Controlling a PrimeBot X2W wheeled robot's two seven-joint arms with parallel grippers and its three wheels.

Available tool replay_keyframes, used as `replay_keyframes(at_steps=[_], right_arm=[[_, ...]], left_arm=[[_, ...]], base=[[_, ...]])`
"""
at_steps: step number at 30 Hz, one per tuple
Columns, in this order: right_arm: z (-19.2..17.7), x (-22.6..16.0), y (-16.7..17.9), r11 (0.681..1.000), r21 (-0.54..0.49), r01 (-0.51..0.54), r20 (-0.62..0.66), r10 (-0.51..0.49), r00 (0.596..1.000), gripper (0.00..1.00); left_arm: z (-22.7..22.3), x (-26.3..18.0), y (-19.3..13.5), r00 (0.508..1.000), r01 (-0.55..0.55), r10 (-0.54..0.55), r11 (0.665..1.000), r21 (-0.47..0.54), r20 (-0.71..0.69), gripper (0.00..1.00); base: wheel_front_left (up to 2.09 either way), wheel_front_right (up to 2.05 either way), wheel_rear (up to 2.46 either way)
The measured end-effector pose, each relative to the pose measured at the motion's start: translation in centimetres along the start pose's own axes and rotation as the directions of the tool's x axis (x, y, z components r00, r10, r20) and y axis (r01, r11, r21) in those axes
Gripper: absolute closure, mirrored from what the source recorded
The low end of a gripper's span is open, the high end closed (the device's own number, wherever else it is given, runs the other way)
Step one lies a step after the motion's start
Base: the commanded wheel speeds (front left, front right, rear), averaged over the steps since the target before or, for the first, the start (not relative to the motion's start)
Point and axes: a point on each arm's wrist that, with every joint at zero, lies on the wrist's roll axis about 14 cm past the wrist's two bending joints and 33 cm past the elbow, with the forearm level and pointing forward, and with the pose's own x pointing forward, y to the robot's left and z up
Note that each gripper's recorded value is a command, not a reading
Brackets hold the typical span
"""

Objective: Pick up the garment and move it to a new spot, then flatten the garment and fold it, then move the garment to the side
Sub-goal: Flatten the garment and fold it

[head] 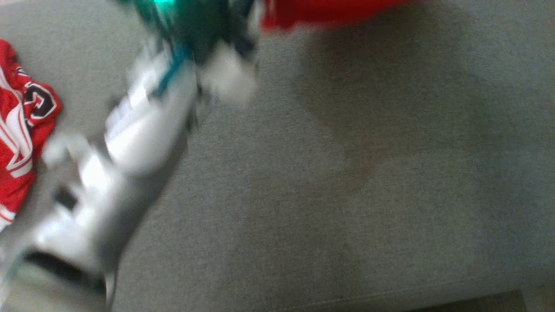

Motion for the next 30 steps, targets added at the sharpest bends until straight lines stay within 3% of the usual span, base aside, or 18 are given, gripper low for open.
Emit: replay_keyframes(at_steps=[4,6,7,10,15,19,23,27,30], right_arm=[[-7.6,-6.1,4.1,0.99,0.138,-0.022,-0.175,0.046,0.983,1.0],[-10.5,-9.7,5.1,0.983,0.185,0.005,-0.255,0.043,0.966,1.0],[-12.2,-13.2,5.6,0.974,0.222,0.048,-0.312,0.024,0.95,1.0],[-12.7,-18.0,6.7,0.956,0.274,0.109,-0.36,-0.003,0.933,1.0],[-10.9,-23.2,8.4,0.939,0.31,0.151,-0.416,-0.009,0.909,1.0],[-9.3,-21.5,8.7,0.946,0.3,0.124,-0.401,0.007,0.916,1.0],[-9.2,-16.7,8.5,0.971,0.232,0.061,-0.364,0.029,0.931,1.0],[-11.0,-11.5,9.3,0.976,0.217,-0.001,-0.365,0.083,0.927,1.0],[-13.7,-8.5,10.3,0.978,0.202,-0.053,-0.405,0.133,0.905,1.0]], left_arm=[[-6.4,-7.1,-4.6,0.985,0.0,-0.018,0.994,-0.108,-0.171,1.0],[-8.7,-11.2,-8.0,0.965,0.007,-0.056,0.982,-0.189,-0.255,1.0],[-9.9,-15.1,-11.4,0.941,0.009,-0.098,0.965,-0.263,-0.324,1.0],[-9.8,-19.4,-14.6,0.916,-0.019,-0.117,0.943,-0.332,-0.384,1.0],[-8.7,-23.4,-16.0,0.897,-0.084,-0.095,0.922,-0.377,-0.432,1.0],[-7.7,-22.8,-15.4,0.912,-0.129,-0.058,0.899,-0.418,-0.406,1.0],[-7.8,-19.7,-13.0,0.923,-0.174,-0.013,0.878,-0.446,-0.384,1.0],[-8.1,-15.2,-10.2,0.94,-0.203,0.021,0.837,-0.508,-0.34,1.0],[-10.7,-14.3,-8.1,0.919,-0.266,0.041,0.799,-0.539,-0.393,1.0]], base=[[0.0,0.0,0.0],[0.0,0.0,0.0],[0.0,0.0,0.0],[0.0,0.0,0.0],[0.0,0.0,0.0],[0.0,0.0,0.0],[0.0,0.0,0.0],[0.0,0.0,0.0],[0.0,0.0,0.0]])
